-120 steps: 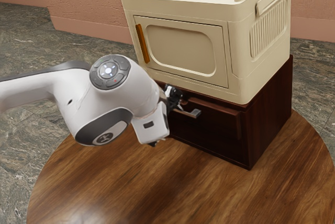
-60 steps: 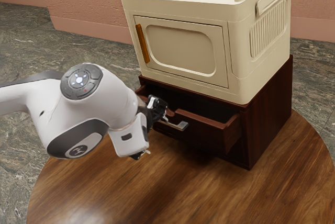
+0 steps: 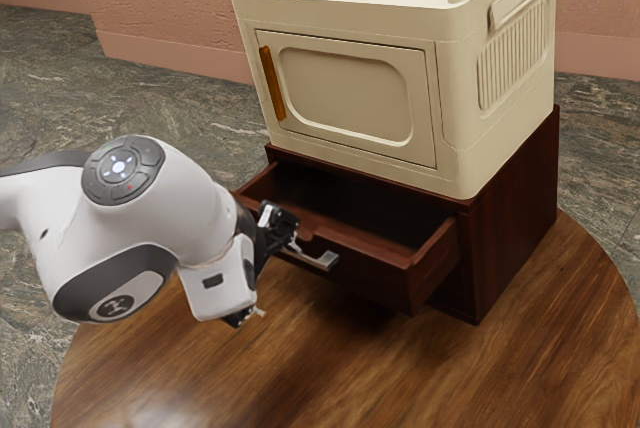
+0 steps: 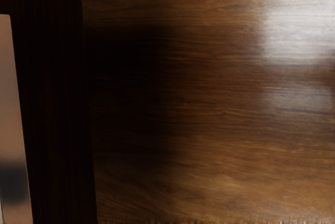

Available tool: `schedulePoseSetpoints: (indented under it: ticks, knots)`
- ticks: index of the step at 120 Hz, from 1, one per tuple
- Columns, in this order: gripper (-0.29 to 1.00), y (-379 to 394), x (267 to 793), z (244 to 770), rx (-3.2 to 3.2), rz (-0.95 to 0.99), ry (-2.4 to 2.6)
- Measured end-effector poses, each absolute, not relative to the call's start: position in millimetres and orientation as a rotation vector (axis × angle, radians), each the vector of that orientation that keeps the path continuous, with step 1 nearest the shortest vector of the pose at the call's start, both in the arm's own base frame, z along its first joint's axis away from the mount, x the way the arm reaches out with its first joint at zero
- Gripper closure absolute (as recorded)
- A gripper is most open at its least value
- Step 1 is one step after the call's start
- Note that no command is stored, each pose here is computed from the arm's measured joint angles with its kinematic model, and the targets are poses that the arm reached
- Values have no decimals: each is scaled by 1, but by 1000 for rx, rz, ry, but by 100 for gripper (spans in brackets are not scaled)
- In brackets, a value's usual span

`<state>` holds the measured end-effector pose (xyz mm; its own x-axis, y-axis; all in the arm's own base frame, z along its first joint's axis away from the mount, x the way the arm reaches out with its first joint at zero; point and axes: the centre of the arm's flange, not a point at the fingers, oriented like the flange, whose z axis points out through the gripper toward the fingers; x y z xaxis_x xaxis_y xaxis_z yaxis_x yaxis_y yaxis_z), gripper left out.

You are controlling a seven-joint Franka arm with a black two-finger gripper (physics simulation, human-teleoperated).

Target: Pull the drawer handle with one arm to open the drawer

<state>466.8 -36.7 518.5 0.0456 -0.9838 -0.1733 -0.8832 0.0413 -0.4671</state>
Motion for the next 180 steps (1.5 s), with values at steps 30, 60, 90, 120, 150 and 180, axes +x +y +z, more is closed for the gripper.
schedulePoseSetpoints:
  ticks: [30,60,90,120,150,180]
  knots:
    - [0,-33,454,520,-1904,-251,1882]
    - [0,-32,435,518,-1920,-240,1901]
    - [-1,-30,420,515,-1932,-229,1910]
    - [1,-33,418,519,-1939,-210,1916]
    - [4,-47,415,533,-1917,-178,1937]
    - [3,-75,411,594,-1854,-246,1919]
